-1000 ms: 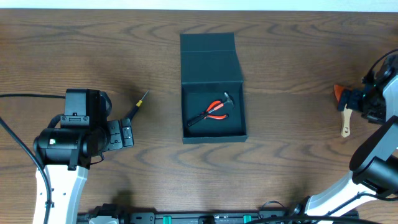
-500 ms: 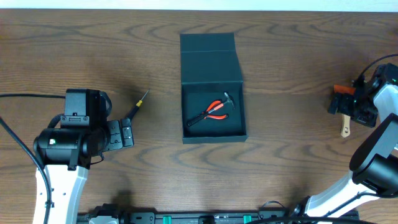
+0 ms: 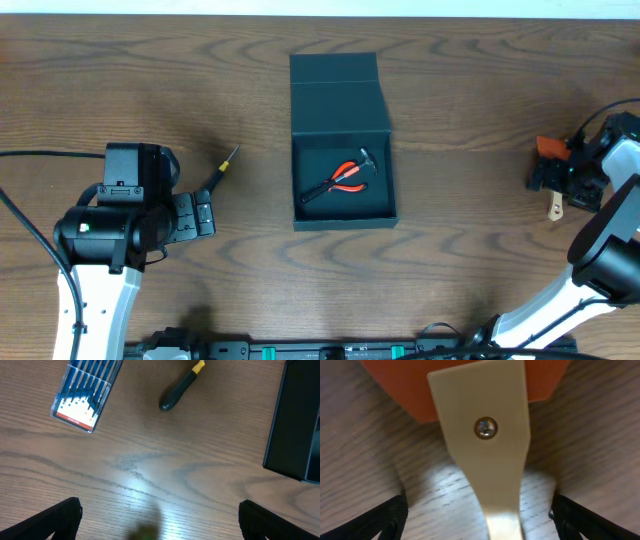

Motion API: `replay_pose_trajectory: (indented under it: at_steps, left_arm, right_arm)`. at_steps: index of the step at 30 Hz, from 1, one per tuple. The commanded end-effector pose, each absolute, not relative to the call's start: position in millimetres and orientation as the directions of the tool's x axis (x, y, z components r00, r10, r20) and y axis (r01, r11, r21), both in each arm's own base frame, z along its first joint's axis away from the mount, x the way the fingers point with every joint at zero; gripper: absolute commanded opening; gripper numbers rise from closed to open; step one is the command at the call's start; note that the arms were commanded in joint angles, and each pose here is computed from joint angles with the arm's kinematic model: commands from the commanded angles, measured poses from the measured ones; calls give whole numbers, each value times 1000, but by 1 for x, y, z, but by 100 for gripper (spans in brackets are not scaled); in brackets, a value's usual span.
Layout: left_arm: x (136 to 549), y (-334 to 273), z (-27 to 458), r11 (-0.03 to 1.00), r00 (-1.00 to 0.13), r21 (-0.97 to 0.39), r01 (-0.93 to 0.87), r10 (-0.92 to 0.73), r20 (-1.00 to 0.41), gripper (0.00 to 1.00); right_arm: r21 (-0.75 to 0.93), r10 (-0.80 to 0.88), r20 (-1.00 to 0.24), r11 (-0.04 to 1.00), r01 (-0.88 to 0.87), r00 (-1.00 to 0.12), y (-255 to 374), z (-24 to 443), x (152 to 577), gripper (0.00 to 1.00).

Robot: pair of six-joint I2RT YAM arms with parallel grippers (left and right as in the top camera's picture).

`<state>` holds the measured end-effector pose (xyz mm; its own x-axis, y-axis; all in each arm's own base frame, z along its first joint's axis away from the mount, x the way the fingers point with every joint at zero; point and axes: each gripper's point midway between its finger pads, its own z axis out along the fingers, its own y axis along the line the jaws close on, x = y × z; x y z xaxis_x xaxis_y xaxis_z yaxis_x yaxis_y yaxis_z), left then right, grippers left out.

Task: Pack container
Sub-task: 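Close the right gripper on the scraper handle and lift it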

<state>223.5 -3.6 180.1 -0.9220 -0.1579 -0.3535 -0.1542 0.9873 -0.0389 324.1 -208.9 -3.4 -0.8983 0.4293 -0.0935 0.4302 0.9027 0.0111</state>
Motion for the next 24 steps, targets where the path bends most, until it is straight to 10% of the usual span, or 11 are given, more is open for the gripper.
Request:
replay_pose_trajectory:
  at_steps: [1, 24]
  left_arm:
    - [225, -1, 187, 987, -914, -31, -156, -156, -375, 98]
    - [225, -1, 187, 987, -914, -31, -156, -156, -375, 98]
  right_arm:
    - [26, 427, -65, 904, 426, -902, -207, -16, 320, 90]
    - [49, 429, -66, 903, 427, -901, -203, -19, 323, 29]
